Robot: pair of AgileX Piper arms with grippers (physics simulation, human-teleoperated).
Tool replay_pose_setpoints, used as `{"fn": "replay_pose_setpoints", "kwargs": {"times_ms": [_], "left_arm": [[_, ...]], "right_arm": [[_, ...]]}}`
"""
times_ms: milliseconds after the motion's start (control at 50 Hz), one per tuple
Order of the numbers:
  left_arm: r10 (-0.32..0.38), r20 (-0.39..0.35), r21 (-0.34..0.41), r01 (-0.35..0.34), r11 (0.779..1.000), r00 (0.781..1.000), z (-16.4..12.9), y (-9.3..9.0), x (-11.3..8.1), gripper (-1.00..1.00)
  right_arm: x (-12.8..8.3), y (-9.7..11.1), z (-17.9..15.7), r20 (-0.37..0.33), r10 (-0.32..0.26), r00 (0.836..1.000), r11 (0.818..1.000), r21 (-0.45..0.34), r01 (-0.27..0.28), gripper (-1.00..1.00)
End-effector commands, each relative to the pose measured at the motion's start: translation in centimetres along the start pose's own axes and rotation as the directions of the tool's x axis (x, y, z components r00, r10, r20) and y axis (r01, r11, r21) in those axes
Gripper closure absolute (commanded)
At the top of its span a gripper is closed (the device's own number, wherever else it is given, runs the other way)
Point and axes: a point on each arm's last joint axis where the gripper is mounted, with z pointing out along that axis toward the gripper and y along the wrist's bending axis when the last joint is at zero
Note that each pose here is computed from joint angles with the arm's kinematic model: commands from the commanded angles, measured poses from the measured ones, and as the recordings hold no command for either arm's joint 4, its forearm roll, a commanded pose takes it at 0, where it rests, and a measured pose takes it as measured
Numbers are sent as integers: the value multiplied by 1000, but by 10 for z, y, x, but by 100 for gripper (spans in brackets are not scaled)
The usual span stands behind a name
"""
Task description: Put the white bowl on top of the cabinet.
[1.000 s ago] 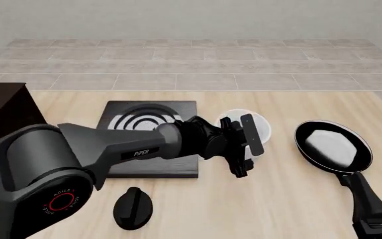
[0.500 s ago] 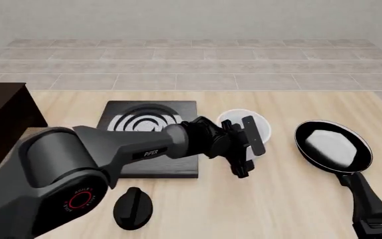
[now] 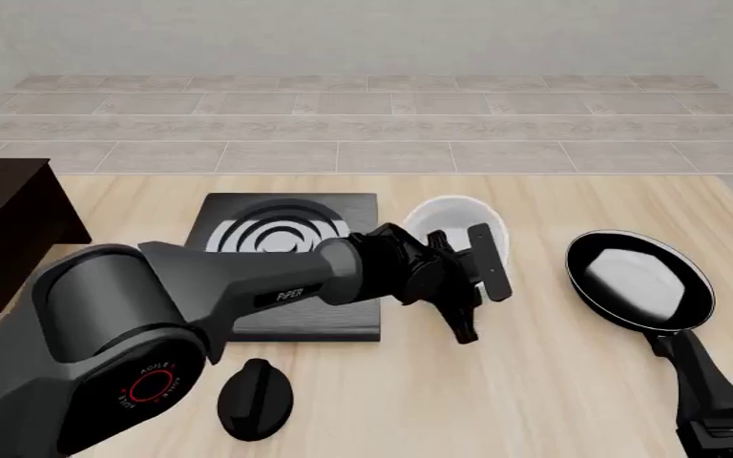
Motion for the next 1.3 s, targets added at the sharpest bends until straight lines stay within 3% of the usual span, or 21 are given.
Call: {"fn": "replay_pose_setpoints", "kwargs": {"times_ms": [20, 180, 220, 240, 300, 480, 900, 1020, 1060, 1300], "left_arm": [[13, 15, -31, -13, 999, 1000, -8, 17, 7, 100], [65, 26, -79, -62, 995, 998, -21, 34, 14, 100], [45, 40, -103, -41, 994, 998, -25, 43, 14, 100], [56, 34, -89, -53, 995, 998, -24, 36, 14, 100], [57, 46, -108, -52, 993, 997, -30, 39, 17, 100], [47, 134, -214, -17, 977, 990, -71, 56, 17, 100], [55, 165, -228, -17, 974, 985, -113, 36, 27, 100], [47, 188, -247, 1, 969, 981, -137, 32, 33, 100], [14, 208, -261, 41, 964, 978, -149, 36, 34, 100], [-30, 225, -312, 101, 945, 974, -184, 46, 50, 100]], "right_arm": [[0, 0, 0, 0, 0, 1000, 1000, 0, 0, -100], [0, 0, 0, 0, 0, 1000, 1000, 0, 0, -100], [0, 0, 0, 0, 0, 1000, 1000, 0, 0, -100], [0, 0, 0, 0, 0, 1000, 1000, 0, 0, -100], [0, 0, 0, 0, 0, 1000, 1000, 0, 0, -100], [0, 0, 0, 0, 0, 1000, 1000, 0, 0, -100], [0, 0, 0, 0, 0, 1000, 1000, 0, 0, -100], [0, 0, 0, 0, 0, 1000, 1000, 0, 0, -100], [0, 0, 0, 0, 0, 1000, 1000, 0, 0, -100], [0, 0, 0, 0, 0, 1000, 1000, 0, 0, -100]]}}
